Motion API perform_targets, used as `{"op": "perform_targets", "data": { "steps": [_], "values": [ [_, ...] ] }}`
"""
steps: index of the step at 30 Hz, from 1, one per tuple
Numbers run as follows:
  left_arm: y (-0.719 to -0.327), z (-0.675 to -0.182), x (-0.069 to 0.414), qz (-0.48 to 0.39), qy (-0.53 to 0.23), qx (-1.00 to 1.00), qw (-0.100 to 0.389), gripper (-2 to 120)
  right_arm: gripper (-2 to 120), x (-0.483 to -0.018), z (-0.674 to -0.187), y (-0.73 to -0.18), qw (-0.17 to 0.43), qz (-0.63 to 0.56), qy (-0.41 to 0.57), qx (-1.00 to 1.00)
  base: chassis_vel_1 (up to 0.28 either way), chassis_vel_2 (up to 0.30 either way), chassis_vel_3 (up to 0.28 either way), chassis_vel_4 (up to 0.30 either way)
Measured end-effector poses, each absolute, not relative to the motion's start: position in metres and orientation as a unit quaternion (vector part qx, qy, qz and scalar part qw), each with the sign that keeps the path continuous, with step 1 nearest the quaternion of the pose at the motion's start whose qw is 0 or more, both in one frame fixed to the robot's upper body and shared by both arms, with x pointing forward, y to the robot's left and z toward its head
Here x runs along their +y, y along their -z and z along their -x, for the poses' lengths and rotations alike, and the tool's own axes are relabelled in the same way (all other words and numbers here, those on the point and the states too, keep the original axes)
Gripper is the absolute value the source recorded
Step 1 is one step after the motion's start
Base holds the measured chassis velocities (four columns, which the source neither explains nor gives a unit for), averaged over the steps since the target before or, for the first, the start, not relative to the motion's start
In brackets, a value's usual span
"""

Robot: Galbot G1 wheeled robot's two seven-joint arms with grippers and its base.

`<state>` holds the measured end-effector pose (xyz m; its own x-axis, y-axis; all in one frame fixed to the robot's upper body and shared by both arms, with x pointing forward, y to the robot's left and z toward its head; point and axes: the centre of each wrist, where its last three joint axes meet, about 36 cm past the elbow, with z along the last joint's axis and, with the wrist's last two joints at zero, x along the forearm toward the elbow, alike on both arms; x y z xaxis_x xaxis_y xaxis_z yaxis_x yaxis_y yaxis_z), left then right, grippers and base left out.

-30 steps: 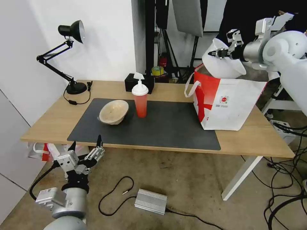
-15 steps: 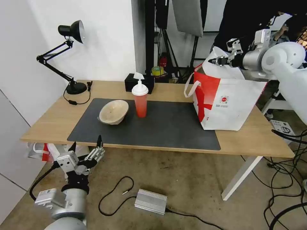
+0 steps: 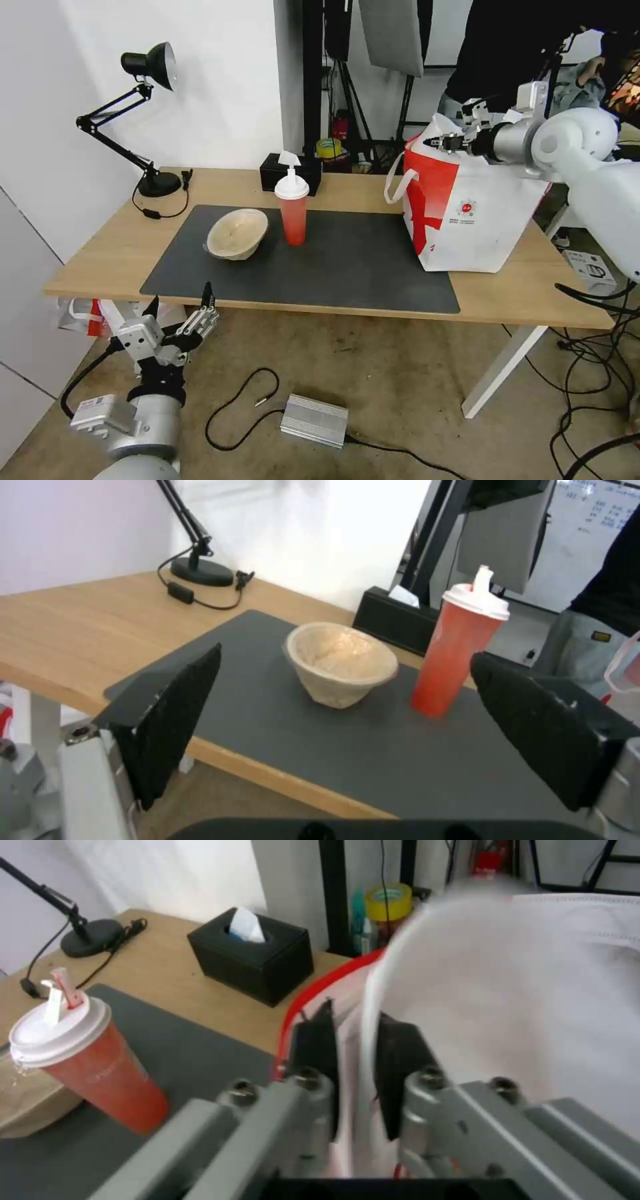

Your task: Pick up the trash from the table and place it into the takeout bag.

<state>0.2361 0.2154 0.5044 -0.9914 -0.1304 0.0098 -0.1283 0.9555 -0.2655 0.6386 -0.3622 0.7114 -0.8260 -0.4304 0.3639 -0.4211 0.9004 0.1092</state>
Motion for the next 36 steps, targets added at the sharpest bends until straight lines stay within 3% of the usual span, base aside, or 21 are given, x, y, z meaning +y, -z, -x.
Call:
{"op": "perform_targets", "data": {
  "steps": [7,9,13,16,24,36],
  "values": [
    [-0.505,-0.236,0.216,0.066,0.134,0.989,0.005,100,34,-0.363,-0.636,-0.714,0.190,-0.216,0.002,-0.958,0.000,0.000,0.000,0.000],
    [-0.506,-0.236,0.216,0.065,0.133,0.989,0.007,100,47,-0.362,-0.633,-0.716,0.186,-0.215,-0.006,-0.959,0.000,0.000,0.000,0.000],
    [-0.508,-0.236,0.217,0.065,0.132,0.989,0.009,100,56,-0.360,-0.630,-0.719,0.183,-0.214,-0.016,-0.959,0.000,0.000,0.000,0.000],
    [-0.509,-0.235,0.217,0.065,0.133,0.989,0.010,100,73,-0.361,-0.628,-0.720,0.182,-0.211,-0.023,-0.960,0.000,0.000,0.000,0.000],
    [-0.510,-0.234,0.217,0.066,0.134,0.989,0.010,100,98,-0.364,-0.625,-0.722,0.181,-0.208,-0.027,-0.961,0.000,0.000,0.000,0.000],
    [-0.510,-0.233,0.216,0.068,0.133,0.989,0.011,100,100,-0.362,-0.617,-0.728,0.171,-0.212,-0.032,-0.962,0.000,0.000,0.000,0.000]
  ]
}}
